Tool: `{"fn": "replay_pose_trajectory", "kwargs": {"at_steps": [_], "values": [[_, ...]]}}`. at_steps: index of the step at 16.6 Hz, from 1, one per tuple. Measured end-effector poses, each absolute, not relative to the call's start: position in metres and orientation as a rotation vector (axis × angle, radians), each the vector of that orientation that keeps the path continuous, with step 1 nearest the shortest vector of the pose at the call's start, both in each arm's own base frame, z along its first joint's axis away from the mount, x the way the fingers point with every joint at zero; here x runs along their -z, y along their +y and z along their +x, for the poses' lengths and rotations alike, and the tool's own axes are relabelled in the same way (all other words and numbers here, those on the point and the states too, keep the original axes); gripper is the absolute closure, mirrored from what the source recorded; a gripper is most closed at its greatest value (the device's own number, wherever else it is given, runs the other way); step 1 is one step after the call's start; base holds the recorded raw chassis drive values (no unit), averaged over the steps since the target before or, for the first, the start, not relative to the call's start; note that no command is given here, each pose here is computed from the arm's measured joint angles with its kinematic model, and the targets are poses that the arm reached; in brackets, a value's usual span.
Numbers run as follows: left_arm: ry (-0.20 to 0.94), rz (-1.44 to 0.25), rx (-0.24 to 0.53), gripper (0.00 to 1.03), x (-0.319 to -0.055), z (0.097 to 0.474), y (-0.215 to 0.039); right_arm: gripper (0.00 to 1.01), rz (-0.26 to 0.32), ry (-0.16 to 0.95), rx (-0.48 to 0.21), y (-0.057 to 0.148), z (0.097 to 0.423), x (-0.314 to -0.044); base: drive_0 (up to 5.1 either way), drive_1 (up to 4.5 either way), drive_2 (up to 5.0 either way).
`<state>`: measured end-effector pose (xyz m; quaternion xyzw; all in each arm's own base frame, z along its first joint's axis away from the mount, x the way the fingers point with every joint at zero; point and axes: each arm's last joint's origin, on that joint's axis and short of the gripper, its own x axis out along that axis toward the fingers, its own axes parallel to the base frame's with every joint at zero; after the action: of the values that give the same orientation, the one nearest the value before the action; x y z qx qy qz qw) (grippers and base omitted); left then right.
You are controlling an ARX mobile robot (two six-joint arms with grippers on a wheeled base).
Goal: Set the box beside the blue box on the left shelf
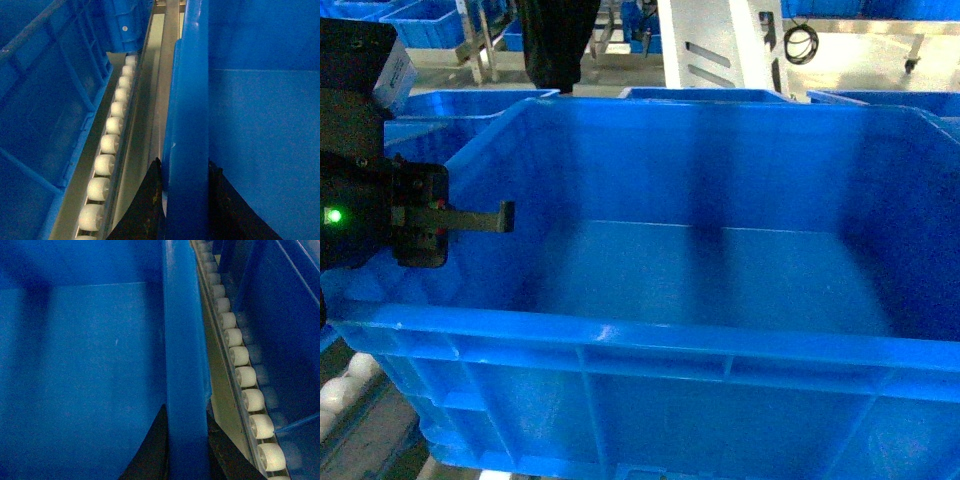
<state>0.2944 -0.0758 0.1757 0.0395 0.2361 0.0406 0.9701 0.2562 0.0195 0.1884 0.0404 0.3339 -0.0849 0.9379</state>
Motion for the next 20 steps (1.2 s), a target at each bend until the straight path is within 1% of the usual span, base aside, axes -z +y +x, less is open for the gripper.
{"fn": "replay_pose_trajectory", "kwargs": {"at_steps": [1,2,3,4,5,6,7,8,9,10,11,12,15,16,17,18,20], "values": [[0.474,0.078,-0.087,0.87,-0.176,0.295,-0.075,0.92,0.081,0.679,0.174,0.019,0.256,-0.189,0.0,0.00,0.0],[0.462,0.072,-0.087,0.81,-0.176,0.295,-0.075,0.88,0.070,0.678,0.178,0.019,0.256,-0.190,0.0,0.00,0.0],[0.452,0.067,-0.092,0.73,-0.175,0.295,-0.075,0.80,0.035,0.672,0.195,0.021,0.256,-0.190,0.0,0.00,0.0],[0.445,0.062,-0.100,0.61,-0.175,0.294,-0.075,0.69,0.013,0.664,0.207,0.021,0.256,-0.190,0.0,0.00,0.0],[0.428,0.061,-0.122,0.48,-0.175,0.294,-0.074,0.58,-0.005,0.632,0.219,0.020,0.257,-0.191,0.0,0.00,0.0],[0.380,0.042,-0.144,0.37,-0.178,0.295,-0.073,0.47,-0.002,0.583,0.223,0.020,0.256,-0.192,0.0,0.00,0.0],[0.338,0.033,-0.173,0.30,-0.183,0.295,-0.072,0.38,0.004,0.514,0.232,0.021,0.257,-0.198,0.0,0.00,0.0],[0.284,0.017,-0.215,0.19,-0.192,0.296,-0.068,0.28,0.020,0.430,0.240,0.021,0.258,-0.207,0.0,0.00,0.0],[0.265,0.010,-0.225,0.12,-0.197,0.296,-0.067,0.19,0.027,0.368,0.257,0.021,0.258,-0.215,0.0,0.00,0.0],[0.254,0.005,-0.241,0.03,-0.200,0.296,-0.064,0.08,0.028,0.354,0.261,0.021,0.258,-0.218,0.0,0.00,0.0],[0.263,0.007,-0.237,0.06,-0.199,0.296,-0.065,0.01,0.023,0.367,0.262,0.021,0.257,-0.216,0.0,0.00,0.0],[0.265,0.009,-0.232,0.05,-0.198,0.296,-0.066,0.04,0.020,0.374,0.262,0.021,0.258,-0.215,0.0,0.00,0.0],[0.265,0.008,-0.228,0.05,-0.198,0.296,-0.067,0.03,0.021,0.364,0.259,0.021,0.258,-0.215,0.0,0.00,0.0],[0.081,-0.026,-0.063,0.23,-0.191,0.284,-0.054,0.27,0.030,0.117,0.033,0.017,0.240,-0.197,0.0,0.00,0.0],[0.058,-0.022,-0.024,0.32,-0.185,0.270,-0.048,0.33,0.024,0.088,0.014,0.016,0.232,-0.192,0.0,0.00,0.0],[0.040,-0.017,-0.012,0.40,-0.183,0.260,-0.043,0.43,0.021,0.043,0.005,0.014,0.223,-0.192,0.0,0.00,0.0],[-0.004,-0.019,-0.006,0.60,-0.186,0.240,-0.033,0.61,0.017,-0.014,0.000,0.010,0.210,-0.197,0.0,0.00,0.0]]}}
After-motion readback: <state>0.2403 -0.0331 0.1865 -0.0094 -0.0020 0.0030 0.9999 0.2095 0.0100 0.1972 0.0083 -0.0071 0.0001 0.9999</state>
